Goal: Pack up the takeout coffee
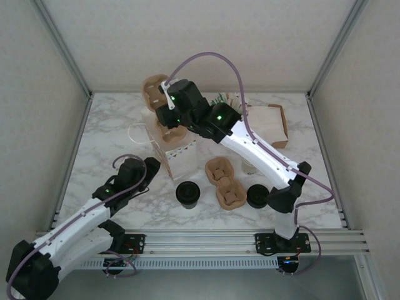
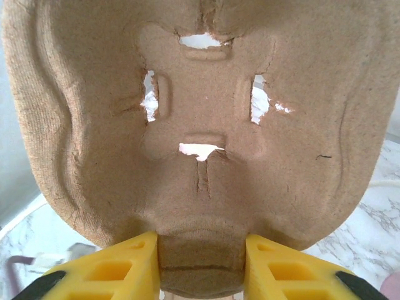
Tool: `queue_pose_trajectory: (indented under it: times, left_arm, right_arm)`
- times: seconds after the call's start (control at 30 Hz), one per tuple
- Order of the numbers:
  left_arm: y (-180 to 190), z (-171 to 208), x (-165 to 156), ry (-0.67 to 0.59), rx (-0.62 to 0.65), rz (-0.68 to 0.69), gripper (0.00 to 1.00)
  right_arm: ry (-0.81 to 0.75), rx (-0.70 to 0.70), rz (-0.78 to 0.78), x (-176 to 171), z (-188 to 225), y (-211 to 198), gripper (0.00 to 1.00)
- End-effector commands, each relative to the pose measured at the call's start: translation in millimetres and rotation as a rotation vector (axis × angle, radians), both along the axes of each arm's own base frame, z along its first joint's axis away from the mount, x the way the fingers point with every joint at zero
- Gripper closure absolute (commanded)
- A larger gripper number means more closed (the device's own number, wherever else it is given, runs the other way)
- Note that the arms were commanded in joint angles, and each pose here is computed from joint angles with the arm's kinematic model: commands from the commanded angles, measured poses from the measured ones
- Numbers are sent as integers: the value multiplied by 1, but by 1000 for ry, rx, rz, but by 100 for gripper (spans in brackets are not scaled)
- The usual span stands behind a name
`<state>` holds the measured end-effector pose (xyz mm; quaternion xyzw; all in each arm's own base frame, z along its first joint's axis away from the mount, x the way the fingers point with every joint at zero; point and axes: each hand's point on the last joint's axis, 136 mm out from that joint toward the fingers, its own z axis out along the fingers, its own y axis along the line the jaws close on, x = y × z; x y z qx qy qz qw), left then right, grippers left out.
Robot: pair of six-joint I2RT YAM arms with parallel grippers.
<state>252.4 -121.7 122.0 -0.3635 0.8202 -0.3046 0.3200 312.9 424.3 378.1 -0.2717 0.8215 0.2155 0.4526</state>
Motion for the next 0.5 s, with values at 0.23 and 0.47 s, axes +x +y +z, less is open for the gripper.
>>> queue_pose_trajectory:
  times: [0.23, 0.47]
  left_arm:
    - [44, 56, -13, -84, 246, 39, 20]
    - [62, 91, -14, -121, 370, 53, 18]
  right_arm:
    - [16, -169, -39, 9, -31, 4, 65]
    - [52, -256, -35, 6, -56, 2, 65]
